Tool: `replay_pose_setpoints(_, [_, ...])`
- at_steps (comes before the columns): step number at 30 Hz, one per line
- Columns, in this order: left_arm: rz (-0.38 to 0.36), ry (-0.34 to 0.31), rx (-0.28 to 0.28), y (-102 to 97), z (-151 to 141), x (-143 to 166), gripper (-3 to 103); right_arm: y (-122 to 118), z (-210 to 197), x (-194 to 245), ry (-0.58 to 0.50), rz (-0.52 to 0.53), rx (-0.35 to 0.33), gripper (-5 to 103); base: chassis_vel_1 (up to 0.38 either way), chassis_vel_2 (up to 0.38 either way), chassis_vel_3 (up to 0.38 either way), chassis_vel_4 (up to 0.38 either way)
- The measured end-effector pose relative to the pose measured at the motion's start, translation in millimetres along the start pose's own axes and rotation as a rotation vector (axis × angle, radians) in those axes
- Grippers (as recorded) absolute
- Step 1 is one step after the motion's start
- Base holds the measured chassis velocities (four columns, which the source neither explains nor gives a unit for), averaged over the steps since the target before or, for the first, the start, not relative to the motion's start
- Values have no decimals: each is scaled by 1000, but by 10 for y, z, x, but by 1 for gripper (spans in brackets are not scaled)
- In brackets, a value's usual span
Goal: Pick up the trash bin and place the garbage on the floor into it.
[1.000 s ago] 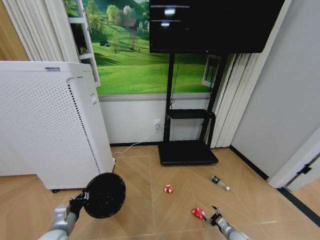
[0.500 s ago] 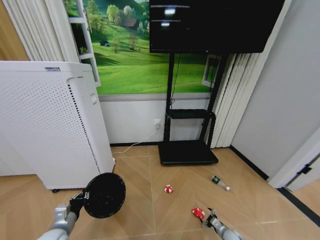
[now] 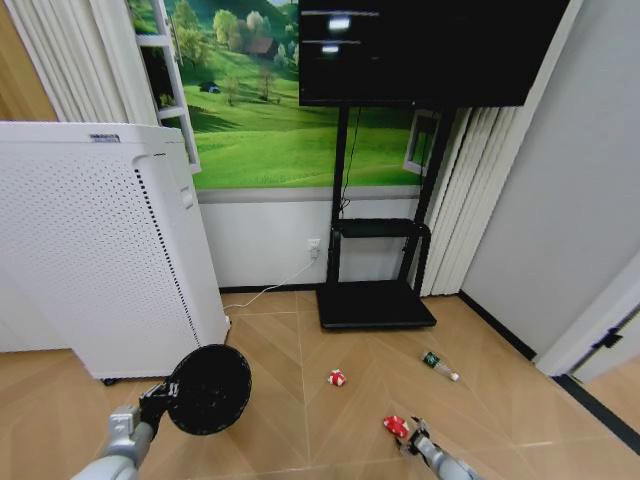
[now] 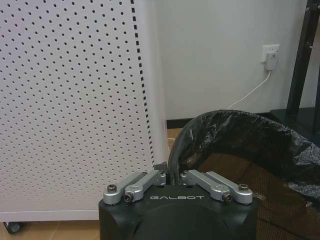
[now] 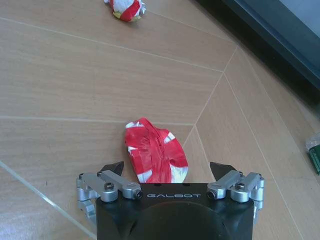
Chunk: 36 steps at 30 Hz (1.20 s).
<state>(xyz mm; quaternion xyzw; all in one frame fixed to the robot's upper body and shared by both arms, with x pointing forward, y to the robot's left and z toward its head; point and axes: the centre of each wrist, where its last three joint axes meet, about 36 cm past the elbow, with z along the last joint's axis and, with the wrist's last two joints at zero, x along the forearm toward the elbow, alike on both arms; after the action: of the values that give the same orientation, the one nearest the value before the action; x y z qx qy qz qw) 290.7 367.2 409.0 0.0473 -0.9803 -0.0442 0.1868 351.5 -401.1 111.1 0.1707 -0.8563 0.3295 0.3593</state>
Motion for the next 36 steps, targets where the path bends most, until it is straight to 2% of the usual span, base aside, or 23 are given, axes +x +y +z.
replay_pose_setpoints(7, [-2, -1, 0, 13, -1, -3, 6, 50, -15, -43, 0, 0, -7, 98, 0, 0, 0, 0])
replay_pose_setpoints(14, [-5, -1, 2, 21, 15, -15, 6, -3, 31, -35, 6, -3, 2, 98, 0, 0, 0, 0])
replay_pose_setpoints(18, [-4, -2, 2, 18, 12, -23, 6, -34, 47, -25, 1, -17, 8, 93, 0, 0, 0, 0])
replay_pose_setpoints(19, [-5, -3, 1, 18, 12, -30, 6, -40, 53, -18, -2, -22, 11, 85, 0, 0, 0, 0])
replay_pose_setpoints(21, [-5, -2, 1, 17, 14, -33, 6, -42, 55, -14, -3, -22, 12, 85, 0, 0, 0, 0])
replay_pose_setpoints(23, [-6, -1, 0, 14, 22, -37, 6, -61, 68, 0, -3, -19, 14, 72, 0, 0, 0, 0])
replay_pose_setpoints(25, [-6, 0, 0, 13, 26, -38, 6, -67, 73, 4, -3, -19, 15, 72, 0, 0, 0, 0])
replay_pose_setpoints(26, [-8, 2, -1, 14, 32, -40, 6, -93, 87, 15, -1, -15, 17, 66, 0, 0, 0, 0])
replay_pose_setpoints(27, [-8, 2, -1, 14, 32, -40, 6, -93, 87, 15, -1, -15, 17, 66, 0, 0, 0, 0])
replay_pose_setpoints(30, [-10, 2, -1, 15, 45, -41, 6, -129, 118, 36, 4, -11, 21, 50, 0, 0, 0, 0])
replay_pose_setpoints(33, [-11, 4, -1, 16, 53, -43, 6, -143, 133, 47, 7, -10, 23, 45, 0, 0, 0, 0])
replay_pose_setpoints(34, [-12, 5, -1, 17, 63, -44, 6, -155, 146, 59, 9, -9, 24, 34, 0, 0, 0, 0])
replay_pose_setpoints(36, [-13, 5, -2, 17, 68, -43, 6, -159, 150, 64, 9, -8, 24, 34, 0, 0, 0, 0])
